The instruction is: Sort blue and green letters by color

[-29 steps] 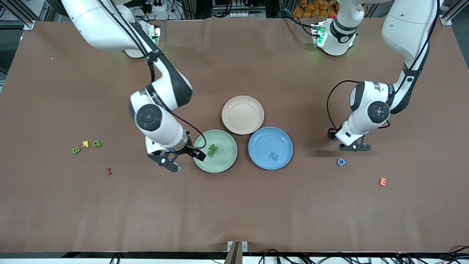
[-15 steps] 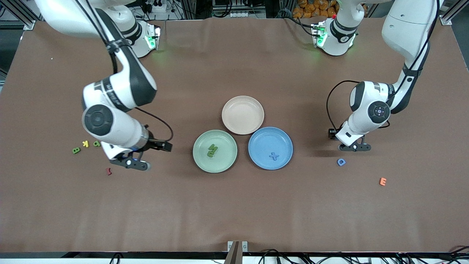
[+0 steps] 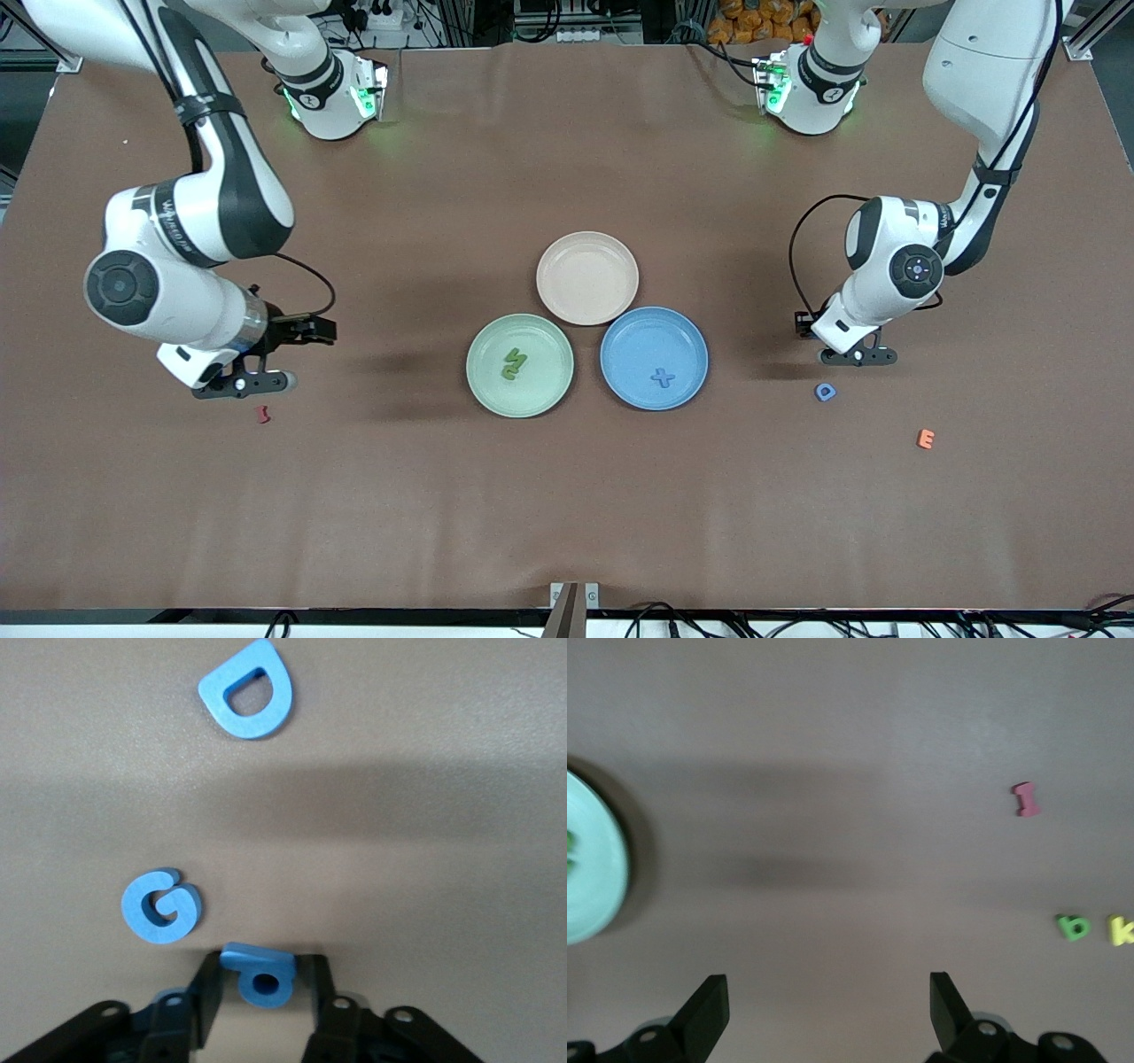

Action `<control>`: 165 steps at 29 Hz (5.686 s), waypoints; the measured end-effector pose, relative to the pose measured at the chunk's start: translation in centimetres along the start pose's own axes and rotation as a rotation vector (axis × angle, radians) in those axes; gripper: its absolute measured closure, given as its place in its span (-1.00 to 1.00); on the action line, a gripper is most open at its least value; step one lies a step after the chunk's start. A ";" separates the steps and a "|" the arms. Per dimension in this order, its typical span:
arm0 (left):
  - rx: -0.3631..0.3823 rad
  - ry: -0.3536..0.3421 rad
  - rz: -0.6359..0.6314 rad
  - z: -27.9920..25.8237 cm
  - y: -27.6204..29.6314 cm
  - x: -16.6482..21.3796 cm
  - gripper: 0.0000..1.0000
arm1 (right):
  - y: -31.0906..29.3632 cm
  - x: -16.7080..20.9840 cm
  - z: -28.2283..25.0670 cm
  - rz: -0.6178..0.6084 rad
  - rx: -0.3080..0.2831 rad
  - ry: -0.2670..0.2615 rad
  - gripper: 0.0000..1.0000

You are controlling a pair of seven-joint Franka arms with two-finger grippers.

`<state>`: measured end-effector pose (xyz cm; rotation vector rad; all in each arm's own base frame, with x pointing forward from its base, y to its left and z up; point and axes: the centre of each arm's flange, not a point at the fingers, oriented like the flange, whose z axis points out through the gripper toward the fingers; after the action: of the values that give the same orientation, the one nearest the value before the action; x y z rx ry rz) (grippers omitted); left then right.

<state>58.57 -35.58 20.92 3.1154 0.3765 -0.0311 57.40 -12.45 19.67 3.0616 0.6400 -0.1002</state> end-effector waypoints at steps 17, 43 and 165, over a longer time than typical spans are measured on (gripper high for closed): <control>-0.005 0.010 -0.016 -0.6 -0.6 1.0 -0.78 | -13.3 10.1 -6.2 0.302 0.042 0.005 0.46; 0.112 -0.071 0.311 -4.2 -20.7 9.2 -0.74 | -33.8 17.2 -8.8 0.697 0.102 0.039 0.46; 0.034 0.044 0.355 3.1 -31.6 5.0 0.22 | 1.5 4.2 -14.0 0.389 0.014 0.000 -1.00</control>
<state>55.86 -3.68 17.70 3.1679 -0.1826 0.0333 62.67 -11.79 33.42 3.1293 0.0356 -0.0990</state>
